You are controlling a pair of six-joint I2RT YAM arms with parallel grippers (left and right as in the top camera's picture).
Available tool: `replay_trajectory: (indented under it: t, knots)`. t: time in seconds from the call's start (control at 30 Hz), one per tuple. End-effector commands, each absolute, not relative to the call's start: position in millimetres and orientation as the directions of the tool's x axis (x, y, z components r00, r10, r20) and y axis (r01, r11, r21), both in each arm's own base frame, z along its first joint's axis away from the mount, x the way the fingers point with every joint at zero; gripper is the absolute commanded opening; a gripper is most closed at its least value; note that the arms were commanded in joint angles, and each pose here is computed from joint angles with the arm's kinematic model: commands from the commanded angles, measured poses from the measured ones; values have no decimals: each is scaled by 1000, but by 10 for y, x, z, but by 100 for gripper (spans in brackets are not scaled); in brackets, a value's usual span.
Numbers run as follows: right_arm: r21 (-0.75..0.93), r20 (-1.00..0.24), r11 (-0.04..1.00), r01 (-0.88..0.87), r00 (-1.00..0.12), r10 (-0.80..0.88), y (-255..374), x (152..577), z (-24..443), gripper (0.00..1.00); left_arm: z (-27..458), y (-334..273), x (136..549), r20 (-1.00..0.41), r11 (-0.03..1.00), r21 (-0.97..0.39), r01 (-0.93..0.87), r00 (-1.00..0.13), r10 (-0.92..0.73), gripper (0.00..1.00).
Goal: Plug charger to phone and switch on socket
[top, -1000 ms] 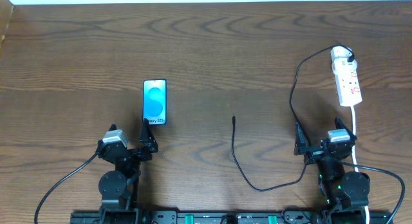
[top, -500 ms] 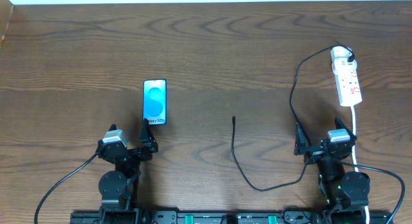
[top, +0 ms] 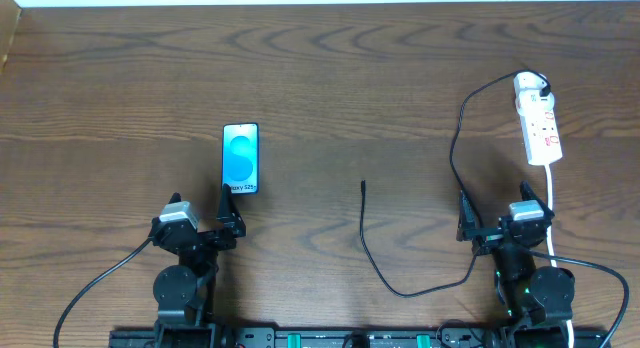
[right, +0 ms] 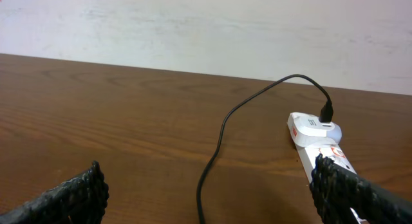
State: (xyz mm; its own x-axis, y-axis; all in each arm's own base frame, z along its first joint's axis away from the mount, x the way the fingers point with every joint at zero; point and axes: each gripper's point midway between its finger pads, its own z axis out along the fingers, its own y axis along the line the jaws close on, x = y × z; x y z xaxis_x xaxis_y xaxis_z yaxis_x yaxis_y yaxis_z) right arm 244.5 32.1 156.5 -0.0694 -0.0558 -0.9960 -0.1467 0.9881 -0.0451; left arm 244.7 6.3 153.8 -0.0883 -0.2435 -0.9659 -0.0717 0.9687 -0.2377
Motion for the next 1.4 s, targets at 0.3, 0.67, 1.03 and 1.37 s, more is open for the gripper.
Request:
replay_trajectory:
  t: [0.3, 0.67, 1.03, 1.37]
  knots:
    - [-58, -996, 988, -145, -65, -68, 321, 2441, 1567, 99, 1365, 88, 2436, -964, 971, -218, -94, -137, -230, 73]
    - [-58, -996, 988, -145, -65, -68, 321, 2441, 1567, 99, 1366, 87, 2436, -963, 971, -219, -94, -137, -230, 78]
    - [-58, -996, 988, -145, -65, -68, 321, 2441, 1567, 99, 1371, 87, 2436, -964, 972, -216, -92, -136, -227, 97]
    - [-58, -996, 988, -145, -65, -68, 321, 2441, 1567, 99, 1763, 87, 2408, -990, 992, -110, -69, -81, -116, 97]
